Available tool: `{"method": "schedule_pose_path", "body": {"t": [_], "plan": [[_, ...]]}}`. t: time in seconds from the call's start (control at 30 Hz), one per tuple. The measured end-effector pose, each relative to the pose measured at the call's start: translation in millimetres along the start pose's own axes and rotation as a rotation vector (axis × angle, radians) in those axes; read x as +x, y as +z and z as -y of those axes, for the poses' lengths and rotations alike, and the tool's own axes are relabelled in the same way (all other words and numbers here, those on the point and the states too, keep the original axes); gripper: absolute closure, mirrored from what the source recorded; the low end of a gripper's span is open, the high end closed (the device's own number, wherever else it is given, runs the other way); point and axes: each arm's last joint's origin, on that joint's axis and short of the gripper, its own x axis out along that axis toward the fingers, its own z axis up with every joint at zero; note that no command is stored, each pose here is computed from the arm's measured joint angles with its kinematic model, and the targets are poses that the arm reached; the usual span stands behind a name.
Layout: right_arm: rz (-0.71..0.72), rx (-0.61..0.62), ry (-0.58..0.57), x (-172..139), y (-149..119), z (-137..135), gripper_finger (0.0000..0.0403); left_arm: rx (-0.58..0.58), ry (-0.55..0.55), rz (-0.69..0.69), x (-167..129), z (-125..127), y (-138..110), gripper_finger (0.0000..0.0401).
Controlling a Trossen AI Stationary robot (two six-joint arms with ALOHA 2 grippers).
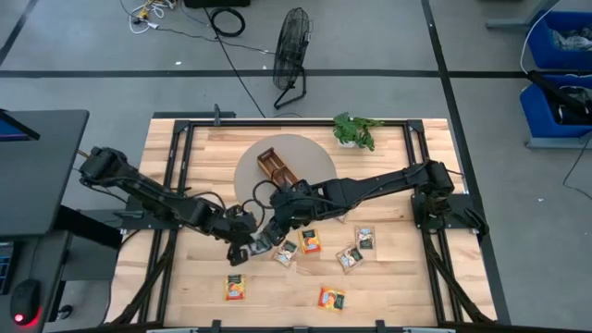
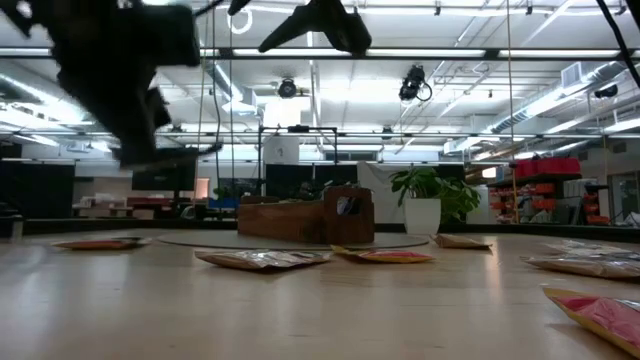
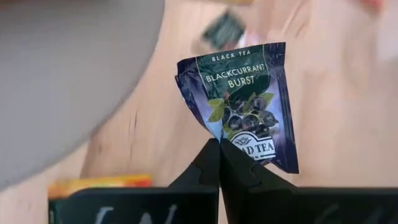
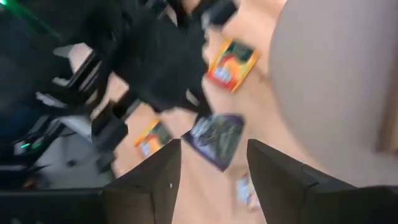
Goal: Pick & Place Tea
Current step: Put the purple tea bag into the right section of the wooden organizer
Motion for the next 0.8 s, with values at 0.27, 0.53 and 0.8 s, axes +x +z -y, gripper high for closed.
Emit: {"method": "schedule_pose_path", "body": {"t": [0.27,0.53,0.8], "plan": [[-0.116,0.073,0.080,-9.9,-2.9,-3.1,0.0211,-0.017,-0.026,0.197,-40.2,10.1,30.7,0.0400],[-0.130,0.105,0.059,-13.4,-2.5,-0.3,0.0211,0.022,-0.012,0.259,-60.2,14.6,44.8,0.0400],[-0.140,0.111,0.076,-13.3,-0.2,0.3,0.0211,0.024,-0.015,0.268,-62.0,16.0,46.4,0.0400]]}}
